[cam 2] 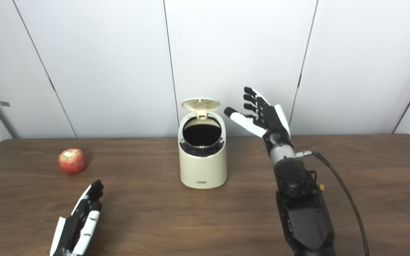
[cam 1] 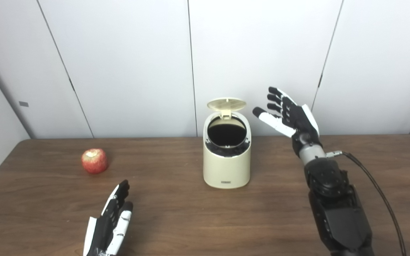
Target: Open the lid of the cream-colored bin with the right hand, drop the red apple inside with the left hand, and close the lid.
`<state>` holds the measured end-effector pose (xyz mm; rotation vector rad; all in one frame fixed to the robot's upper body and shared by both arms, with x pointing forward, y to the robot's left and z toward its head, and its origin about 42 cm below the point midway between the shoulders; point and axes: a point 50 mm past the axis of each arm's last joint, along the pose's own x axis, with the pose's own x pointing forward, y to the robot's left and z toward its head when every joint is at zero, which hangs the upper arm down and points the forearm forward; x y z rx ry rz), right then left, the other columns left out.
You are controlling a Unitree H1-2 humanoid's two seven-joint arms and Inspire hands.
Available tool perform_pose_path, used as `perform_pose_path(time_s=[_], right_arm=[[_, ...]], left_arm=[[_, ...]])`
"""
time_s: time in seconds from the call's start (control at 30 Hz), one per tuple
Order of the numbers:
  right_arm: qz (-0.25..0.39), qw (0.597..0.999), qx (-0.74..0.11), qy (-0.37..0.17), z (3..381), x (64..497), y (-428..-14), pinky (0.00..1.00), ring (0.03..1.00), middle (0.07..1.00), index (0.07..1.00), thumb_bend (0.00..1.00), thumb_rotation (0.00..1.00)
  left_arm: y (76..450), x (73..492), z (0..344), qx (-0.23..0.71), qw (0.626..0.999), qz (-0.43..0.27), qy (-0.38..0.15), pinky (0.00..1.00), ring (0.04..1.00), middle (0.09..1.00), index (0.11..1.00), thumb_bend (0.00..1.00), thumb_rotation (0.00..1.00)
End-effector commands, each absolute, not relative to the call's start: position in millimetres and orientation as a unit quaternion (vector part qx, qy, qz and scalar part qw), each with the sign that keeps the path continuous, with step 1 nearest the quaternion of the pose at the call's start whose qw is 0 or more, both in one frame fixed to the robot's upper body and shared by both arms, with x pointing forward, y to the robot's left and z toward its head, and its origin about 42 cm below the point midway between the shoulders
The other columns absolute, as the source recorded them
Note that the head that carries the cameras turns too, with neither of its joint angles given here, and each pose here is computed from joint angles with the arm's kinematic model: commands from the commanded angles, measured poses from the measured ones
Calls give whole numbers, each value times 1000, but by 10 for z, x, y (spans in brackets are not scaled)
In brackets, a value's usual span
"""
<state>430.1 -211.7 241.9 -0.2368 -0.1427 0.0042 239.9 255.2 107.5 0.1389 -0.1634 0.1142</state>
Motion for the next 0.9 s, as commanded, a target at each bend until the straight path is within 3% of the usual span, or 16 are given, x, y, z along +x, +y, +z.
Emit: perform_pose_path(time_s=[0.0,0.2,0.4,0.63,0.8,0.87], right_arm=[[1,988,-114,-104,2590,4254,-2238,833,911,926,895,652,556],[-4,989,-119,-90,2325,3955,-2499,821,834,868,883,603,575],[15,986,-143,-81,2054,3632,-2627,827,866,899,899,561,634],[41,992,-91,-78,1840,3421,-2601,954,963,953,951,536,860],[41,992,-97,-71,1699,3316,-2542,985,980,963,953,533,968],[34,991,-109,-68,1643,3283,-2515,990,978,960,949,541,994]], left_arm=[[2477,2207,784,56,996,61,-27,958,938,937,951,464,781],[2501,2212,785,57,996,63,-27,966,935,931,945,455,783],[2537,2224,775,56,996,65,-29,961,932,927,943,486,793],[2568,2234,764,45,997,61,-29,987,949,942,952,488,779],[2583,2245,758,27,996,73,-30,974,939,936,945,478,748],[2584,2245,763,22,996,81,-32,947,926,921,928,475,692]])
